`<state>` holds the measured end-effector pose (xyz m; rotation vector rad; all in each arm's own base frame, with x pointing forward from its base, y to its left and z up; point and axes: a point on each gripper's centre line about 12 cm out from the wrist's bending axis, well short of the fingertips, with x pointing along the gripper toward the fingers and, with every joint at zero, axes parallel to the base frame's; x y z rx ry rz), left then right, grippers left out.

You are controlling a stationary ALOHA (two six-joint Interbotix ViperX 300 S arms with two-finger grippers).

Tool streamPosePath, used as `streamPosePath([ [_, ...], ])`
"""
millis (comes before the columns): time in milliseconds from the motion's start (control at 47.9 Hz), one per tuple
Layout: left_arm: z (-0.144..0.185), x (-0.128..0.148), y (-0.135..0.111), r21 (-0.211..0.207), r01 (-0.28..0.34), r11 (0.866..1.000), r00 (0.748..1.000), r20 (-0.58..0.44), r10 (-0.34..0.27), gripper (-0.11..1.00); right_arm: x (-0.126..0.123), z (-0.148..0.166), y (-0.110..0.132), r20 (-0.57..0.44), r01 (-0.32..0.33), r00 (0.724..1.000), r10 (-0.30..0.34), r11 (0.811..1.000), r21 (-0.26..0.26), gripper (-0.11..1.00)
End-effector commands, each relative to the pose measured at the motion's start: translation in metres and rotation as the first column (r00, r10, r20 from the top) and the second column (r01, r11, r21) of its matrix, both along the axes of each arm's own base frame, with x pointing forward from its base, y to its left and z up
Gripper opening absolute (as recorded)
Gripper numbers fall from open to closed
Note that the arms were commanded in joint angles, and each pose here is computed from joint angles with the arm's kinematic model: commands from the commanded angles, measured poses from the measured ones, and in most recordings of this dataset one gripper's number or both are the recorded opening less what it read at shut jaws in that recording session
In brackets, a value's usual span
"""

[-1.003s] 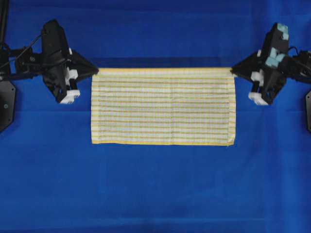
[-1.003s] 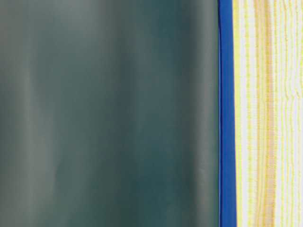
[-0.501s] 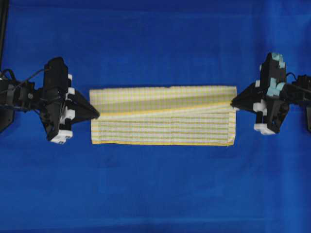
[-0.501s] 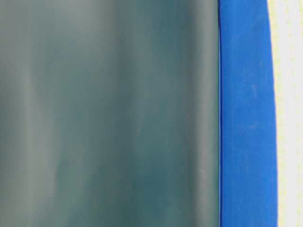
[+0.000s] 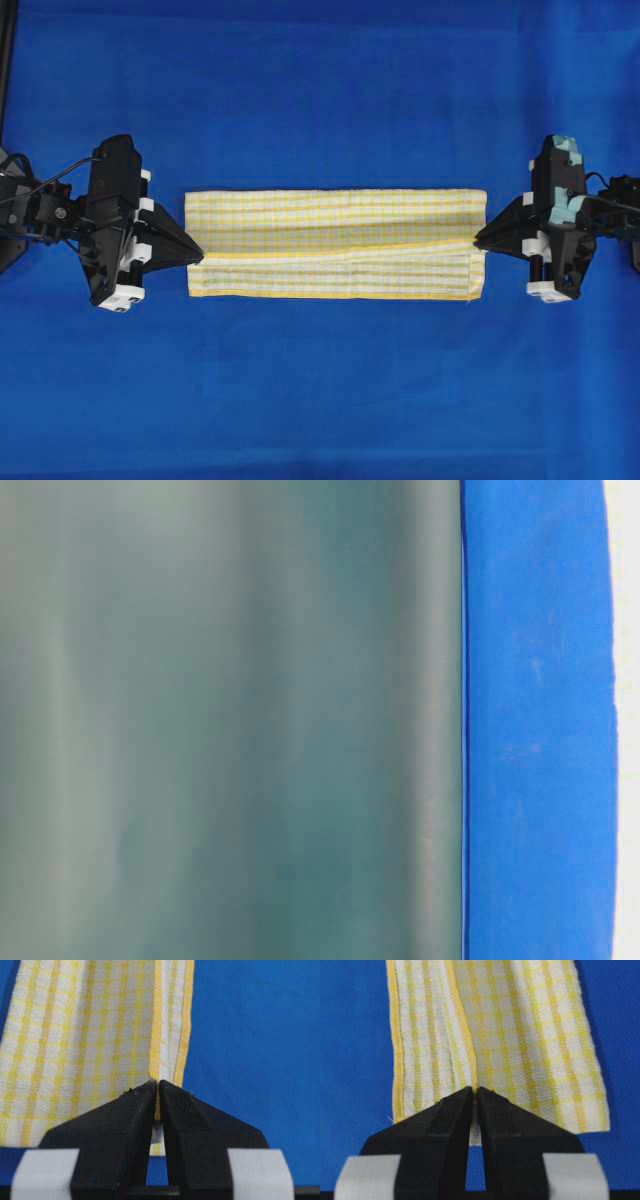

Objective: Fold the yellow towel.
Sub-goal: 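Open both grippers and release the folded edge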

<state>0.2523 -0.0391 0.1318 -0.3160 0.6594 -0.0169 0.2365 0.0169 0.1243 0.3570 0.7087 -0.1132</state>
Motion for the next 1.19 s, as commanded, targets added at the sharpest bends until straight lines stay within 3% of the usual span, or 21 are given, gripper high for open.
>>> streamPosePath([
  [0,0.007,0.004,-0.003,-0.004,0.011,1.0,1.0,0.023,-0.011,0.03,0.008,0.007,0.004,0.028,-0.007,1.0,0.007,1.0,0.004,0.05],
  [731,0.01,0.008,-0.007,-0.003,0.023,1.0,1.0,0.017,-0.023,0.03,0.016,0.006,0.019,0.014,-0.059,0.998,0.059,0.998,0.009,0.06],
  [815,0.01,0.008,-0.007,-0.004,0.022,1.0,1.0,0.017,-0.022,0.05,0.016,0.006,0.02,0.017,-0.064,0.998,0.063,0.998,0.009,0.19],
  [898,0.012,0.008,-0.007,-0.003,0.022,1.0,1.0,0.023,-0.022,0.21,0.016,0.008,0.02,0.022,-0.064,0.998,0.063,0.998,0.009,0.46],
  [1024,0.016,0.008,-0.003,0.003,0.014,1.0,0.999,0.036,-0.014,0.59,0.015,0.012,0.02,0.04,-0.069,0.997,0.068,0.998,0.006,0.79],
  [1107,0.017,0.007,0.003,0.009,-0.003,1.0,0.999,0.042,0.002,0.79,0.012,0.016,0.018,0.059,-0.066,0.996,0.065,0.998,0.004,0.81],
  [1170,0.017,0.007,0.009,0.011,-0.025,1.0,0.999,0.042,0.025,0.79,0.01,0.019,0.013,0.07,-0.05,0.996,0.049,0.999,0.004,0.76],
])
